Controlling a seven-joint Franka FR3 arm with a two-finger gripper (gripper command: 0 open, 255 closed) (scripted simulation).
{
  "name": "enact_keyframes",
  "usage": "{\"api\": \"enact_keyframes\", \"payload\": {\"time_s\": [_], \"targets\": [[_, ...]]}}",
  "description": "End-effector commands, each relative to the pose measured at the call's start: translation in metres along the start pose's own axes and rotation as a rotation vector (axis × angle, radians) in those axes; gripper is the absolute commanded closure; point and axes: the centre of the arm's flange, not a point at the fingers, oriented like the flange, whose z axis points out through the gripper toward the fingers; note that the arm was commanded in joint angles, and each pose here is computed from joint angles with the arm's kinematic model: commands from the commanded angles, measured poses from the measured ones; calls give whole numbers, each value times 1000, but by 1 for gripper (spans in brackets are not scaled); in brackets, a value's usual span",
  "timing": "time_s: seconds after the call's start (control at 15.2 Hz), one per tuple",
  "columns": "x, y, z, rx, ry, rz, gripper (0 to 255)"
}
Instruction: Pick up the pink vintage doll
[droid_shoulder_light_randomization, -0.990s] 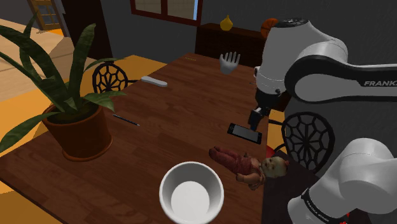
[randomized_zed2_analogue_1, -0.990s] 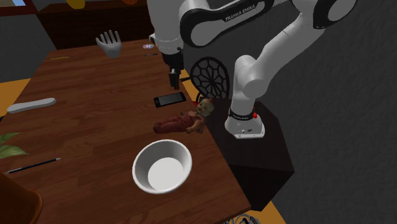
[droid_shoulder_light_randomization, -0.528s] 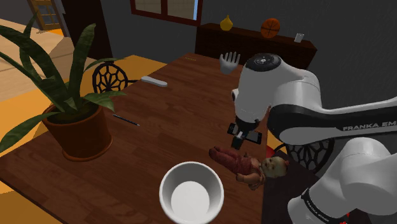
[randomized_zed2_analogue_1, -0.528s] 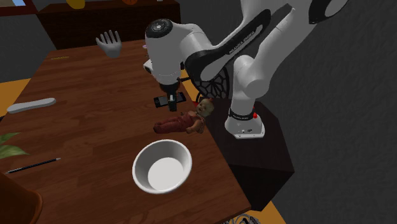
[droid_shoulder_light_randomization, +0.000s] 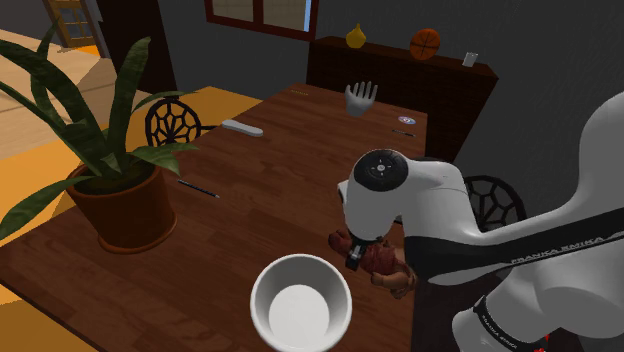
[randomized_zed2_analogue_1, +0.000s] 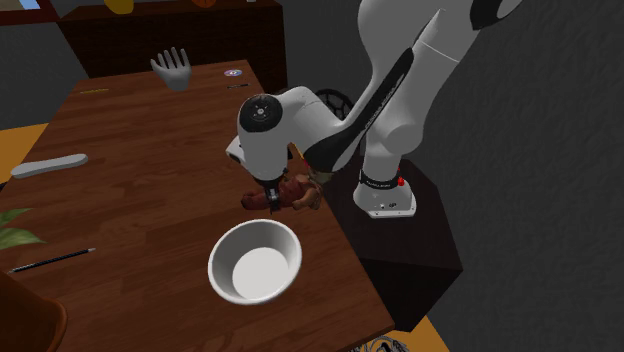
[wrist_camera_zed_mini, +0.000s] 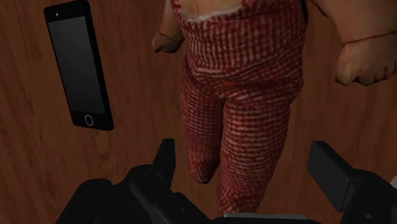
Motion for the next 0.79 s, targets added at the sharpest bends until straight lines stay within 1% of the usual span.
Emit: {"api": "enact_keyframes", "payload": {"time_s": [0.0,0.2,0.33,0.4,0.73], "targets": [[1,-6,9,-1,2,-3,0],[1,-12,24,-1,2,-3,0],[2,-13,27,-1,2,-3,0],[0,-13,26,-1,2,-3,255],[0,-13,27,-1,2,-3,255]]}}
